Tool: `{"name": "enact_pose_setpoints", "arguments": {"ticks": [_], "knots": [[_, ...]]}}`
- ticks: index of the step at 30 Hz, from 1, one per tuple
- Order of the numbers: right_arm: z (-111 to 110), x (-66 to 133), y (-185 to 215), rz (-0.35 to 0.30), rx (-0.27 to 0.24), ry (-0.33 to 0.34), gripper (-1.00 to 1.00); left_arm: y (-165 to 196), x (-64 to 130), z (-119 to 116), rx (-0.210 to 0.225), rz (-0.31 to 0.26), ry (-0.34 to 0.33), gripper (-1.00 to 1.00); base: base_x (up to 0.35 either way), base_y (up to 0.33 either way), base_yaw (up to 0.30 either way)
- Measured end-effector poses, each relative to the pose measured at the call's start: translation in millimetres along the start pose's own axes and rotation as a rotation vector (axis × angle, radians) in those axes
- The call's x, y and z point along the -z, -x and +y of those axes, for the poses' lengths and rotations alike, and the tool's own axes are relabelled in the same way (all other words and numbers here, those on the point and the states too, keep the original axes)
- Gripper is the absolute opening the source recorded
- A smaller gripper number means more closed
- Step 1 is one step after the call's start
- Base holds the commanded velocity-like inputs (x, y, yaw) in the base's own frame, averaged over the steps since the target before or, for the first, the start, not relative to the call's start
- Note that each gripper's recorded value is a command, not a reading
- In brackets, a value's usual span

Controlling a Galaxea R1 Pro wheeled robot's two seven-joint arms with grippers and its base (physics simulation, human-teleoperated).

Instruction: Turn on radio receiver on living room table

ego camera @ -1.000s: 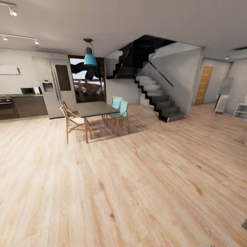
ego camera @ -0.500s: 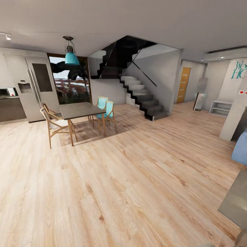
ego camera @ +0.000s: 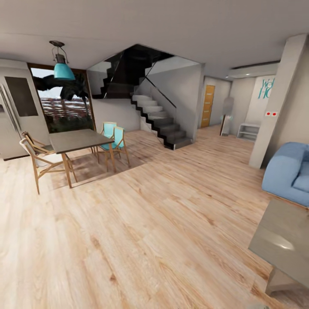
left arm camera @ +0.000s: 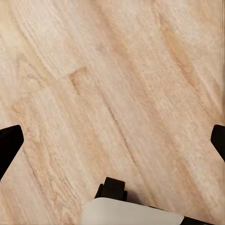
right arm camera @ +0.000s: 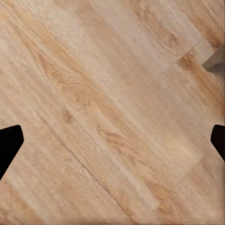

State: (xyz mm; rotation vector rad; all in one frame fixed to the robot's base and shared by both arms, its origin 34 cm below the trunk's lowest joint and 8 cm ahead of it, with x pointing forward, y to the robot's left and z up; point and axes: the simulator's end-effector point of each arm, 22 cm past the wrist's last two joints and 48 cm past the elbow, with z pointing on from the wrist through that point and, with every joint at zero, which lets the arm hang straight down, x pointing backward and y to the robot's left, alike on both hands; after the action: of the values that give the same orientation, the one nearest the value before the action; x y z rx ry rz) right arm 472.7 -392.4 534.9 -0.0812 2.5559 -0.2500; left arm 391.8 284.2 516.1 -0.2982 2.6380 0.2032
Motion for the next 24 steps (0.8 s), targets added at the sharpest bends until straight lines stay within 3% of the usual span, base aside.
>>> {"name": "enact_pose_setpoints", "arguments": {"ticks": [24], "knots": [[0.0,0.0,-0.1,0.000,0.000,0.000,1.00,0.4,-0.1,1.3,0.000,-0.001,0.004,1.00,0.000,0.000,-0.279]]}}
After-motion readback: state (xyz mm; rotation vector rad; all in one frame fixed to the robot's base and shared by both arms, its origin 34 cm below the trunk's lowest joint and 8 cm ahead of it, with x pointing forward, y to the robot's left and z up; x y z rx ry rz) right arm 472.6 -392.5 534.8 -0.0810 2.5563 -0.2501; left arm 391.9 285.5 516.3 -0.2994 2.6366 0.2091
